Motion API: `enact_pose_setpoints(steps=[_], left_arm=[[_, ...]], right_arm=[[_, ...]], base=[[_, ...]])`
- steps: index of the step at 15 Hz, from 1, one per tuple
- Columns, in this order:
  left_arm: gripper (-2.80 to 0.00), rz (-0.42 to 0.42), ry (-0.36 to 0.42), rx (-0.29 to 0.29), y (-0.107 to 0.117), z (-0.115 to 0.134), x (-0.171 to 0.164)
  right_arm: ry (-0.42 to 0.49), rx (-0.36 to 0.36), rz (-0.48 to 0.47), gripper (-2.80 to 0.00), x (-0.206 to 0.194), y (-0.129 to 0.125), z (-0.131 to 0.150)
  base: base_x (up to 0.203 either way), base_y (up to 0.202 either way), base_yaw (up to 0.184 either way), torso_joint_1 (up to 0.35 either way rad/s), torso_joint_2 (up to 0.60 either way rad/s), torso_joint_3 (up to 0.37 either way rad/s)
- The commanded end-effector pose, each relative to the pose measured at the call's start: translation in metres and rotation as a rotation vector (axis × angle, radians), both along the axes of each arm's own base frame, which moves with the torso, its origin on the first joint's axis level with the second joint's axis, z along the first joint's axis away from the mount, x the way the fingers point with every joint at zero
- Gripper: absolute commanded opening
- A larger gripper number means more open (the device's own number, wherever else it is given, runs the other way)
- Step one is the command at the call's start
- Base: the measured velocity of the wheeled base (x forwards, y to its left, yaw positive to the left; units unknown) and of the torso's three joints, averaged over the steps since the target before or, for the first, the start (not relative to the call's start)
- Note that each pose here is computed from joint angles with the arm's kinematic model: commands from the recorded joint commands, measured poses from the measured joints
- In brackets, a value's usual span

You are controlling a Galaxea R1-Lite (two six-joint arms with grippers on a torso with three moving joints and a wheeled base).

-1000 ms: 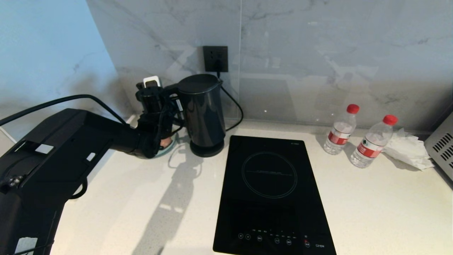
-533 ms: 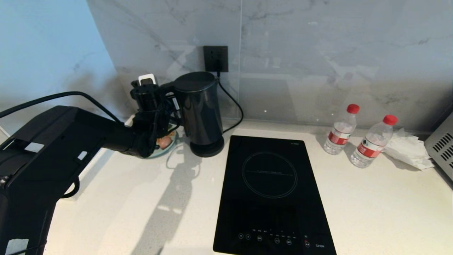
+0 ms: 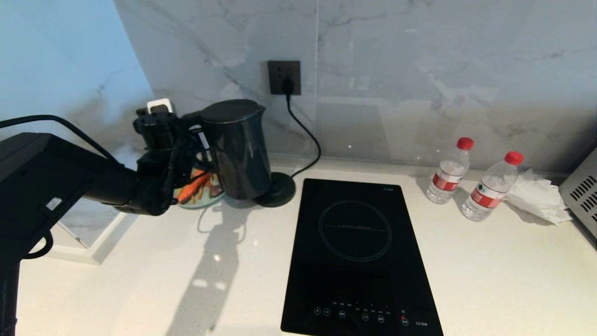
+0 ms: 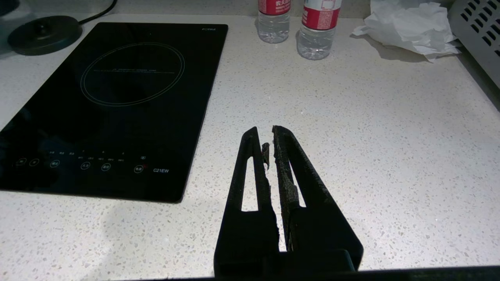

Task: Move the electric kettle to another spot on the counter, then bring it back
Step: Place it by the sink

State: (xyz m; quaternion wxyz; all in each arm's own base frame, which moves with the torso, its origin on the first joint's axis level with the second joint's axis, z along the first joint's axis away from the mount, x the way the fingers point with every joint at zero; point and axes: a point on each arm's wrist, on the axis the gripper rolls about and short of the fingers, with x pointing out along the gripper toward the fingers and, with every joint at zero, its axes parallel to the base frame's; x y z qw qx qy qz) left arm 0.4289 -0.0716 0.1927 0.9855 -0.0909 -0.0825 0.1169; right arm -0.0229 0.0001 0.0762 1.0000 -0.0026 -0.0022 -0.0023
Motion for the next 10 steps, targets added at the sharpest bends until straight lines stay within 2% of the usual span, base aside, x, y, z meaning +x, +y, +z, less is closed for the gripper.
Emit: enact_pose_setpoints(steps=[1, 5, 8, 10], left_arm=[[-2.8, 0.019, -0.023, -0.002, 0.014, 0.007, -0.009], [-2.8, 0.051, -0.012, 0.005, 0.04, 0.002, -0.02], [-2.8, 0.031, -0.007, 0.014, 0.054, 0.003, -0.031], [-2.8, 0.049, 0.001, 0.014, 0.062, 0.0, -0.032]], right_arm=[[0.0, 0.0, 0.0, -2.8, 0.0, 0.0, 0.0], [0.0, 0.0, 0.0, -2.8, 0.0, 0.0, 0.0], [0.0, 0.001, 0.0, -2.8, 0.0, 0.0, 0.0], [0.0, -0.001, 0.0, -2.8, 0.0, 0.0, 0.0]], base=[[0.0, 0.0, 0.0, 0.0, 0.0, 0.0], [0.0, 0.0, 0.0, 0.0, 0.0, 0.0], [0.0, 0.0, 0.0, 0.0, 0.0, 0.0], [0.0, 0.0, 0.0, 0.0, 0.0, 0.0]])
